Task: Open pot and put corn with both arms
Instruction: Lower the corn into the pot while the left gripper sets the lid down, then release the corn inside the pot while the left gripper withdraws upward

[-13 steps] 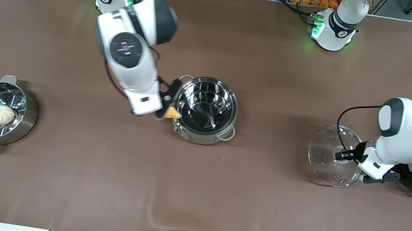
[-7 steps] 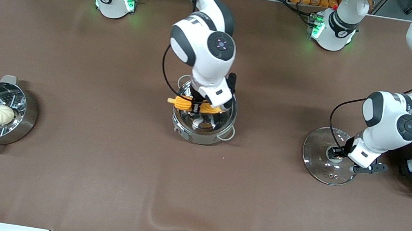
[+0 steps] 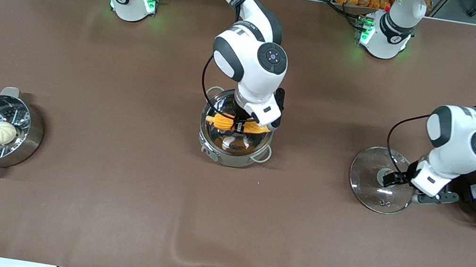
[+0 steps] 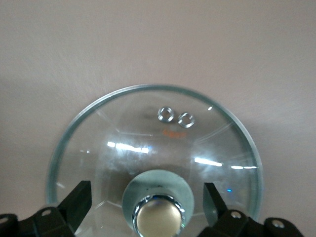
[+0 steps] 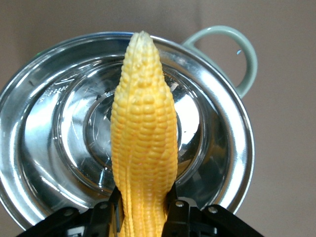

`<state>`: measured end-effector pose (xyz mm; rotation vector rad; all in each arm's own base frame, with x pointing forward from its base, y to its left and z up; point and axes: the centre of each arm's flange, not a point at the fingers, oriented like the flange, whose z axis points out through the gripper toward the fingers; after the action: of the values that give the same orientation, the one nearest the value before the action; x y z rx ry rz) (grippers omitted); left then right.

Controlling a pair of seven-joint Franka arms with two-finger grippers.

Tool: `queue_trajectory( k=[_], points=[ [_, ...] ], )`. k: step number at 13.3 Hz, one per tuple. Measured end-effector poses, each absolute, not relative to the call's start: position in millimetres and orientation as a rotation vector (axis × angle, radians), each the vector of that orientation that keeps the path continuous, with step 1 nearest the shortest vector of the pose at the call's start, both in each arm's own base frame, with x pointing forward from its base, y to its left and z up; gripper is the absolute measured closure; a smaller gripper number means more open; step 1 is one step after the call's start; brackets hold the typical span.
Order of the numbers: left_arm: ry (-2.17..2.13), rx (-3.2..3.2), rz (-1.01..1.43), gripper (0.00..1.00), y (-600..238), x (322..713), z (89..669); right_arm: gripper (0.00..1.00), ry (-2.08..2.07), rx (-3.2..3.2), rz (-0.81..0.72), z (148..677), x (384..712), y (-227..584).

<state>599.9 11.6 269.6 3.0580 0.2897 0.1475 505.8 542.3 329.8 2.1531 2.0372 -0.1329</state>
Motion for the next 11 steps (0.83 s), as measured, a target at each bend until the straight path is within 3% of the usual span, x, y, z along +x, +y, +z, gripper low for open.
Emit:
queue_trajectory(
  k=[3,6,11],
  points=[
    [0.254,3.063,0.138,0.0,6,621,408,0.64,2.024,2.156,-0.169,324,505,540],
    [0.222,3.071,0.091,0.0,1,612,535,0.64,1.949,2.192,-0.267,319,504,530],
    [0.176,3.086,0.055,0.0,-21,567,621,0.64,1.869,2.249,-0.267,319,505,528]
  ],
)
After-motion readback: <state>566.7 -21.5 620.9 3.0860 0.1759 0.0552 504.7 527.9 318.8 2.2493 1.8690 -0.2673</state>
